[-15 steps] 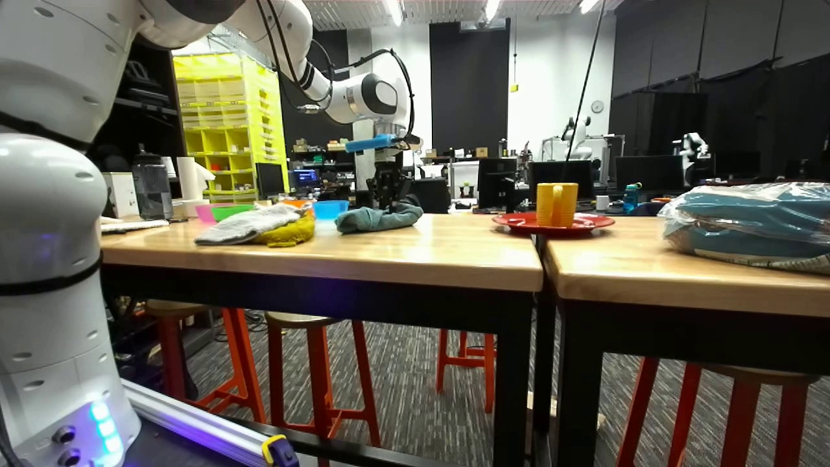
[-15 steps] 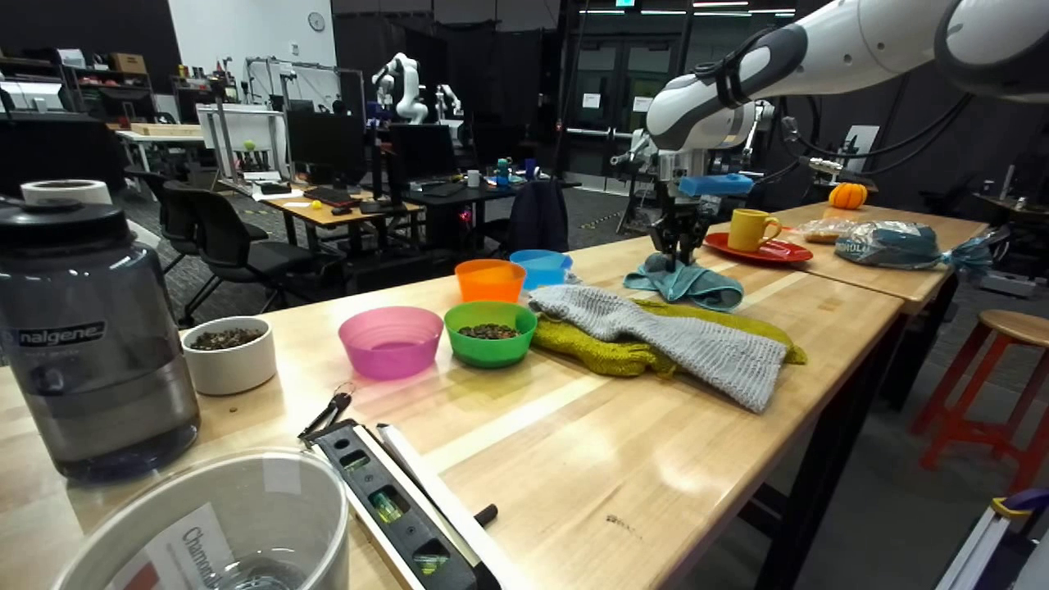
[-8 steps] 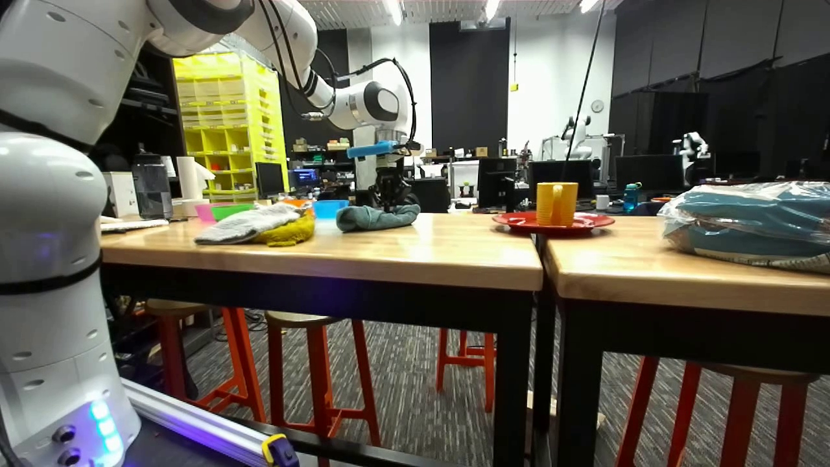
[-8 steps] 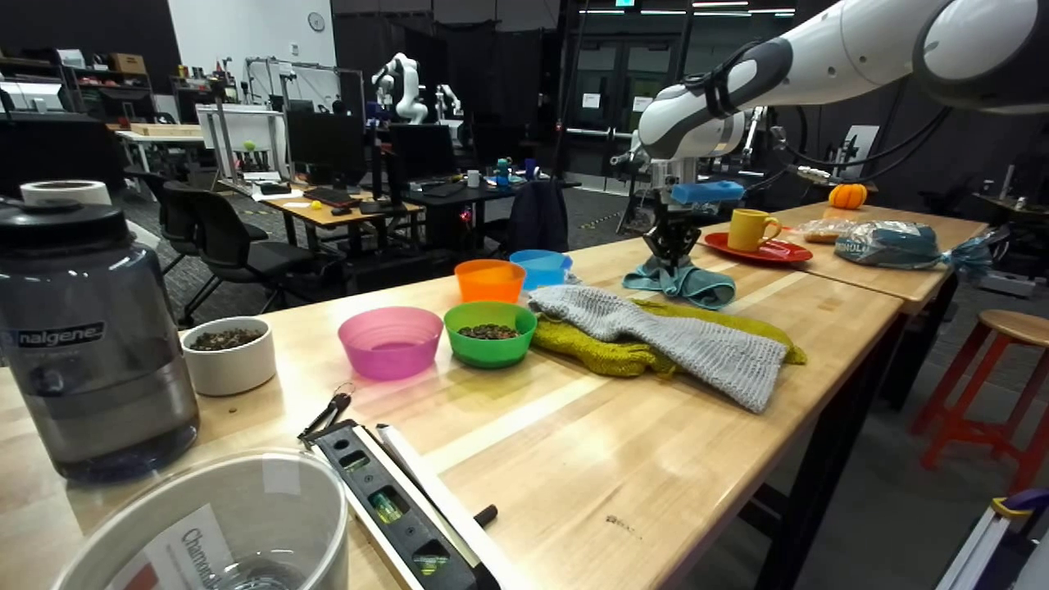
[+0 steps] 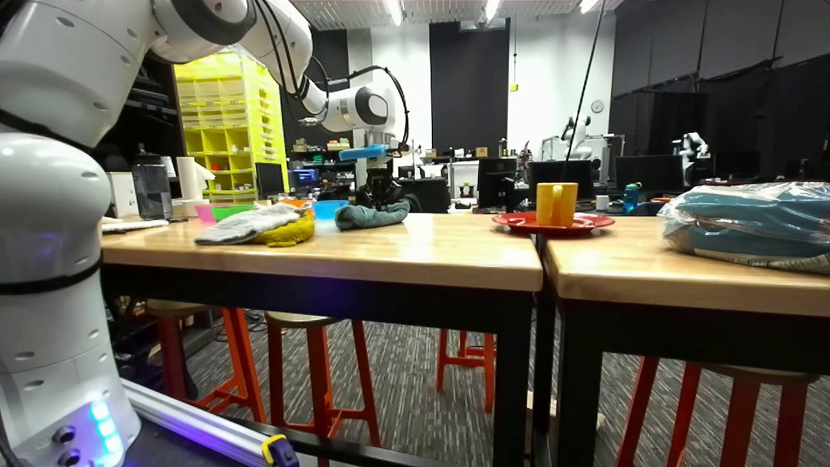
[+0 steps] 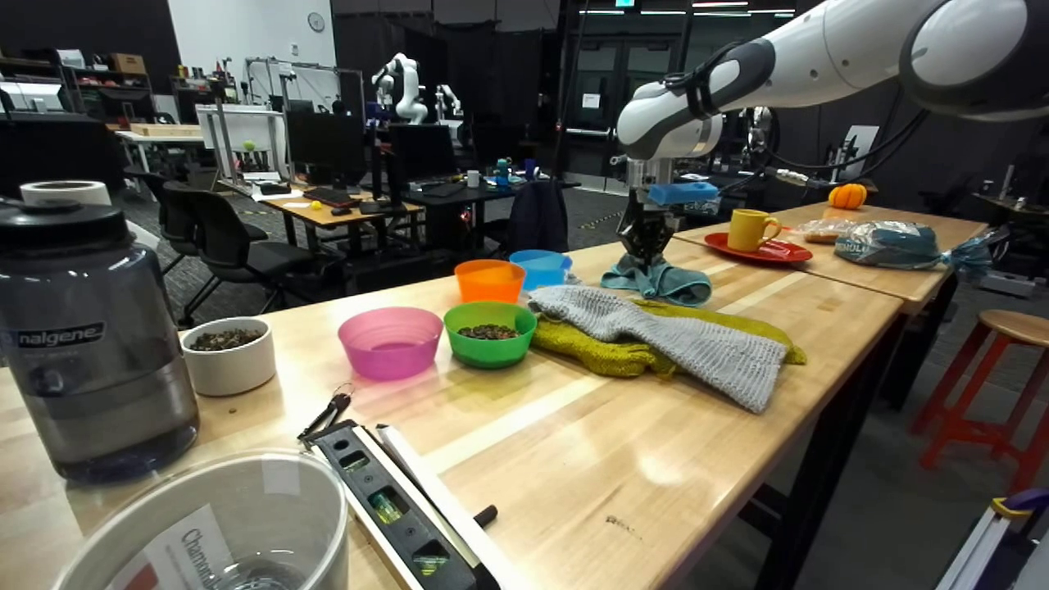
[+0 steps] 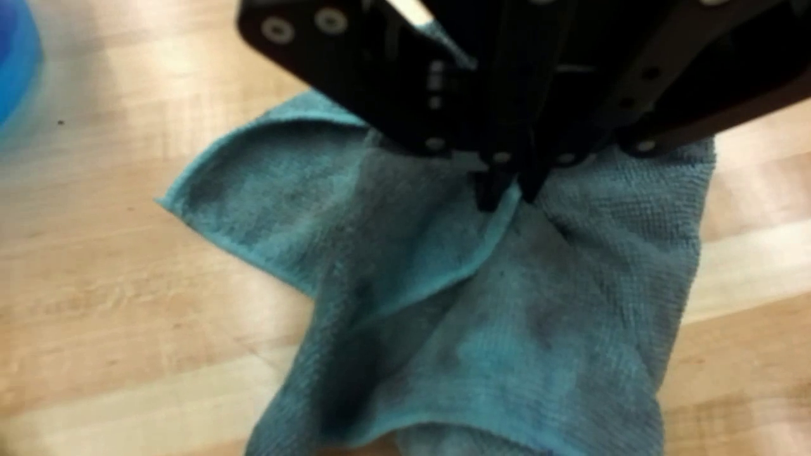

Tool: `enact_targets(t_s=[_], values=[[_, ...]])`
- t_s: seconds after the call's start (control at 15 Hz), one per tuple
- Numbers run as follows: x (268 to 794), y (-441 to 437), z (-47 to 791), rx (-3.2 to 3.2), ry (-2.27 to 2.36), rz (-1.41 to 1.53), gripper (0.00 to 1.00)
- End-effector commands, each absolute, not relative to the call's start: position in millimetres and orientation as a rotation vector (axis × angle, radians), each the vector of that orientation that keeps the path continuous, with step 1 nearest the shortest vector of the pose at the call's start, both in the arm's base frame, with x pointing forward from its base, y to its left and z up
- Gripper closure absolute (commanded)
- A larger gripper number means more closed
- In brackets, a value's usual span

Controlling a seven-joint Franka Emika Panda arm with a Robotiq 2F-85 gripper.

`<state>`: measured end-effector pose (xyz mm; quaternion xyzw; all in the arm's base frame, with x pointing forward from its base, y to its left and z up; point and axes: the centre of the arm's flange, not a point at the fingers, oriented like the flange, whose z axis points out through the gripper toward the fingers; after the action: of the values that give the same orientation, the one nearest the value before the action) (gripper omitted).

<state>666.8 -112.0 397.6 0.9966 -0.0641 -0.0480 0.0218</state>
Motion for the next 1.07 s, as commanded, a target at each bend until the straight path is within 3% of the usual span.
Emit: enact_targets(t_s=[0.0,0.67,0.73,0.8,1.0], values=[[694.3,-72.2,383.6,3.106,-0.079,-0.1,0.99],[717.2,1.1,389.4,3.114,0.131,-0.04,0.99],[717.3,1.4,391.0,3.107,0.132,-0.043,0.88],[716.0,0.5,394.7,3.105,0.137,-0.05,0.69],[711.0,-1.7,405.8,3.102,0.139,-0.071,0.52]])
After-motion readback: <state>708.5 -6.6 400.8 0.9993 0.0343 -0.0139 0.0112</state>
